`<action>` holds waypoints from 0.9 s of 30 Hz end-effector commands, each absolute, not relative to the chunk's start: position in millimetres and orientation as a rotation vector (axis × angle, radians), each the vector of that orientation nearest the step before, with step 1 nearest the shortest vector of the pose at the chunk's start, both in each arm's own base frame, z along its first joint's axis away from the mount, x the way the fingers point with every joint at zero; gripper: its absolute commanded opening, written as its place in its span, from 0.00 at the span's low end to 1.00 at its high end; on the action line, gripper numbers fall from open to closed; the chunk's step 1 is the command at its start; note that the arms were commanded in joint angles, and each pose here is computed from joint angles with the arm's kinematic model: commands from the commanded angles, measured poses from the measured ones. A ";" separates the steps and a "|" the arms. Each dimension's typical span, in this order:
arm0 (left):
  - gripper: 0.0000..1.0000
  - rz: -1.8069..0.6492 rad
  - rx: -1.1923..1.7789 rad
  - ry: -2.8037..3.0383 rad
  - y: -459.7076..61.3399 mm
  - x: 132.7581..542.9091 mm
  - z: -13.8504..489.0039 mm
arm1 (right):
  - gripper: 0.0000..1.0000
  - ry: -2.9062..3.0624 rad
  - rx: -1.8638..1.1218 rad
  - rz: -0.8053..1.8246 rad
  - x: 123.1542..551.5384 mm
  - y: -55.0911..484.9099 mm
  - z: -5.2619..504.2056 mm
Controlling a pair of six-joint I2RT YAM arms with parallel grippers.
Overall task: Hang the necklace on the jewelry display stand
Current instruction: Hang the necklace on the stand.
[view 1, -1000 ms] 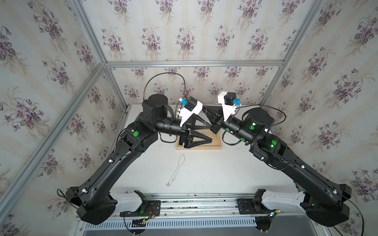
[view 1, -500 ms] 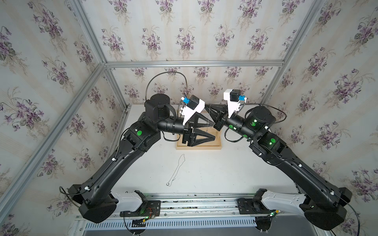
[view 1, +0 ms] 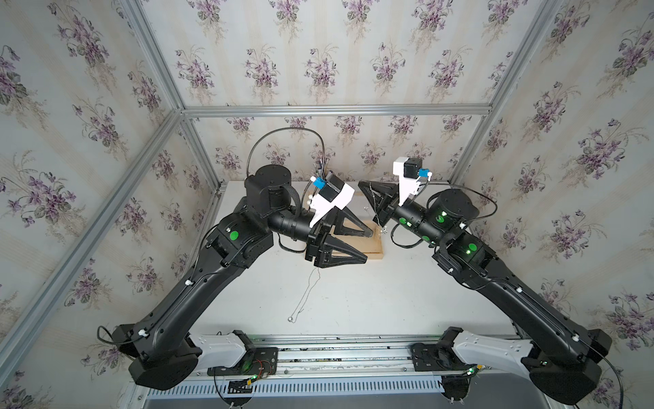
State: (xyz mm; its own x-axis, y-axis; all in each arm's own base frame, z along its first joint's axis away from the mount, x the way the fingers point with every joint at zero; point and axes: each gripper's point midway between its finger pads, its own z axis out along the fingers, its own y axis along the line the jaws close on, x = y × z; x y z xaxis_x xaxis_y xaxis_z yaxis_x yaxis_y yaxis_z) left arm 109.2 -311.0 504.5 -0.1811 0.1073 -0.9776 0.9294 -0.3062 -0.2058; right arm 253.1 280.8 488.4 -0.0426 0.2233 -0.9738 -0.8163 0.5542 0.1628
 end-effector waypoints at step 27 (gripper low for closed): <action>0.97 -1.356 1.359 1.215 -312.9 129.7 517.1 | 0.00 1.211 -0.662 1.102 196.0 269.9 534.6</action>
